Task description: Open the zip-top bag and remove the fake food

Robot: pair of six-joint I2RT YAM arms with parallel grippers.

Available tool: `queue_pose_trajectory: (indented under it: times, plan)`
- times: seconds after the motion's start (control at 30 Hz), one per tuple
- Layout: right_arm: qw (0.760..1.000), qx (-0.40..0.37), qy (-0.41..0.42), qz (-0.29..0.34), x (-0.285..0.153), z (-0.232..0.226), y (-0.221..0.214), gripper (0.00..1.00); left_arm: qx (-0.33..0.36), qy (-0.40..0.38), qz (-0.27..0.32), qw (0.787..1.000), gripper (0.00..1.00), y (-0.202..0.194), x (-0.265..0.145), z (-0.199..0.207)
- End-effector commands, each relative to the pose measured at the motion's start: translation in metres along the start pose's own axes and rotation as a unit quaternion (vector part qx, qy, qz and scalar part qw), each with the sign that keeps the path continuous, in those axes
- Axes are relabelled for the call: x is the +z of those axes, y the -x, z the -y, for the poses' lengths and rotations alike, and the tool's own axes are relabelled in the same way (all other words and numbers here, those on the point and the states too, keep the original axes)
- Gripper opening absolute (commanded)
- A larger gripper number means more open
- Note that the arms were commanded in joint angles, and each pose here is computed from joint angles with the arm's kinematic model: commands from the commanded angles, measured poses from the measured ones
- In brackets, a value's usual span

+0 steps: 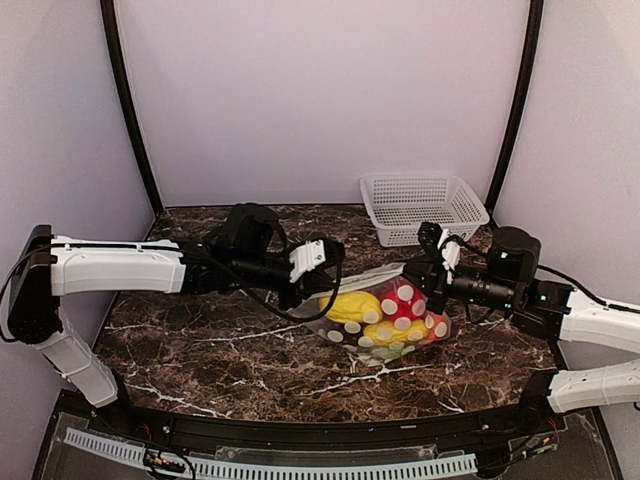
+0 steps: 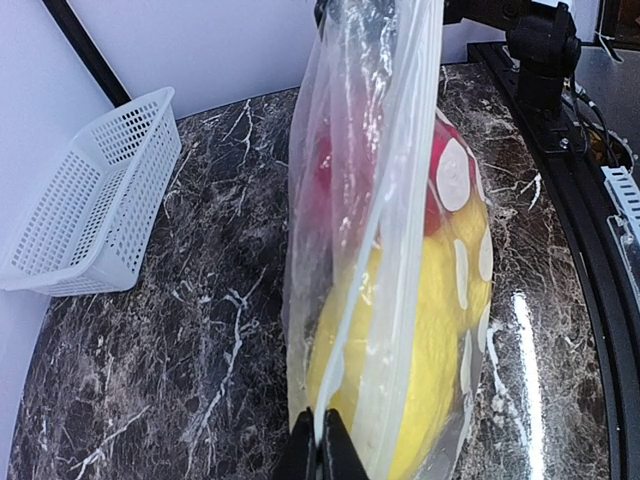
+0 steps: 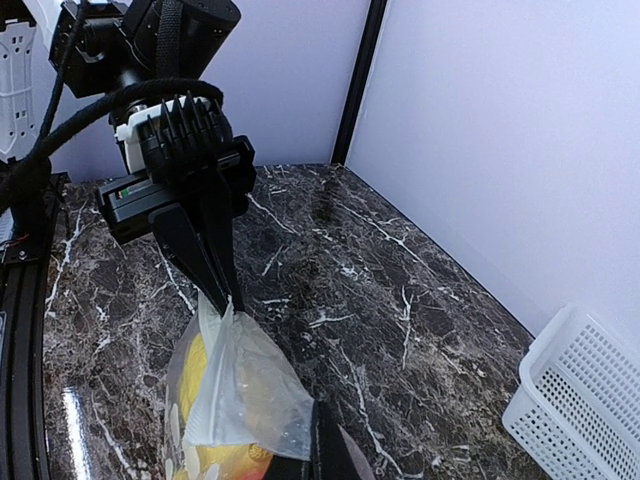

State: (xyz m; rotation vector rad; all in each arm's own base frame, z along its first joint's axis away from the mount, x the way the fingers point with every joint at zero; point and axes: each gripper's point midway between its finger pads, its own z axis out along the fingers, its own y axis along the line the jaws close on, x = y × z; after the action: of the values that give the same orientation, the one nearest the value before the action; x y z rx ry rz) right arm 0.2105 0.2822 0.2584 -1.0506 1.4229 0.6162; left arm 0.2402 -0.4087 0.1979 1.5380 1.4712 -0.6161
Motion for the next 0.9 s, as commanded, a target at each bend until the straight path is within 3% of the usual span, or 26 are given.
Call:
queue_pose_trajectory:
  times: [0.0,0.27,0.6,0.77,0.87]
  plan:
    - [0.998,-0.016,-0.008,0.054,-0.005,0.006,0.034,0.0,0.007,0.0,0.024,1.0,0.01,0.018,-0.004,-0.003]
    - [0.999,-0.017,-0.028,0.04,0.024,0.019,0.026,0.0,-0.084,0.056,0.045,0.994,0.01,0.035,-0.05,-0.03]
    - [0.995,-0.007,0.012,0.103,0.116,0.035,0.067,0.0,-0.178,0.152,-0.017,0.972,0.01,0.021,-0.102,-0.051]
    - [0.992,0.022,0.055,0.116,0.174,0.032,0.052,0.0,-0.203,0.24,-0.05,0.948,0.01,0.006,-0.14,-0.067]
    - [0.988,0.047,0.084,0.123,0.203,0.027,0.042,0.0,-0.218,0.253,-0.062,0.94,0.01,-0.004,-0.147,-0.065]
